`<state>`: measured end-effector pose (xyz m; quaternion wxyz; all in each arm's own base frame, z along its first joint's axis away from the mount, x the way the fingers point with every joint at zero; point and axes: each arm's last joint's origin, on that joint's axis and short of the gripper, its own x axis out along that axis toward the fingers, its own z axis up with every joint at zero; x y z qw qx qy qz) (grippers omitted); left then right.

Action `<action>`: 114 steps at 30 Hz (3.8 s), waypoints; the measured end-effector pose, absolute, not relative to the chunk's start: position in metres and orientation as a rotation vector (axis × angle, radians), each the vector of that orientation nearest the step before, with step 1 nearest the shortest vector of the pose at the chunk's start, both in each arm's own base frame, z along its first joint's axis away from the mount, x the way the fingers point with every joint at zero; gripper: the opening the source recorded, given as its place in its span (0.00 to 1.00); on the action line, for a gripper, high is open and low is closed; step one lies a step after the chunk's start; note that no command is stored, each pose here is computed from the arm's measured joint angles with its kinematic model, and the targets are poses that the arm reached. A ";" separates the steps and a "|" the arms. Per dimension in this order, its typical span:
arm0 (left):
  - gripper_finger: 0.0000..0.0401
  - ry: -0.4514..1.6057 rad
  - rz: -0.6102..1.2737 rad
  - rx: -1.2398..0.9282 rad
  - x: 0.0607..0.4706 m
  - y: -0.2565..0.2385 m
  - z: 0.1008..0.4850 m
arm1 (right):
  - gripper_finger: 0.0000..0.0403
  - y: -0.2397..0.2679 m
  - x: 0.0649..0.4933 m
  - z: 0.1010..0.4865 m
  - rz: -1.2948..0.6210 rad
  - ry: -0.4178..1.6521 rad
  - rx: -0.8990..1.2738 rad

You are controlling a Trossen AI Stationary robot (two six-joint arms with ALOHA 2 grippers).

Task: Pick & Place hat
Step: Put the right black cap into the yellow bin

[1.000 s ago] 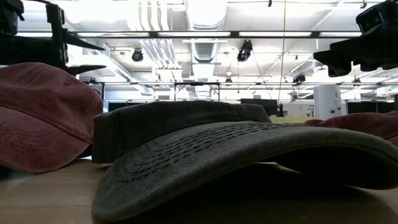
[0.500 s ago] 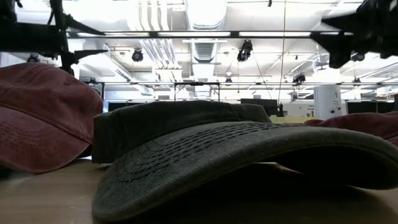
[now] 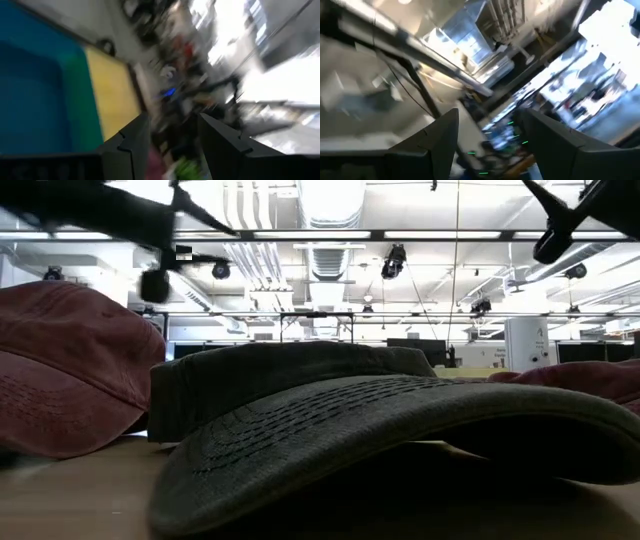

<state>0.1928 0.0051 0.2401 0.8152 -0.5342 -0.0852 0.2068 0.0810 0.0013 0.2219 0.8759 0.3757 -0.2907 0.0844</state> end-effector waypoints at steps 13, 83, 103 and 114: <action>0.40 0.072 0.286 -0.958 0.301 -0.003 0.257 | 0.54 0.000 0.081 0.221 0.153 -0.614 0.842; 0.40 0.941 -0.552 0.248 0.294 -0.108 0.207 | 0.54 0.162 0.308 0.234 0.161 1.256 0.141; 0.40 0.919 -0.440 0.182 0.315 -0.114 0.160 | 0.54 0.298 0.290 0.195 -0.078 1.140 0.320; 0.40 1.047 -0.400 -0.037 0.327 -0.130 0.148 | 0.54 0.326 0.288 0.157 -0.421 0.977 0.853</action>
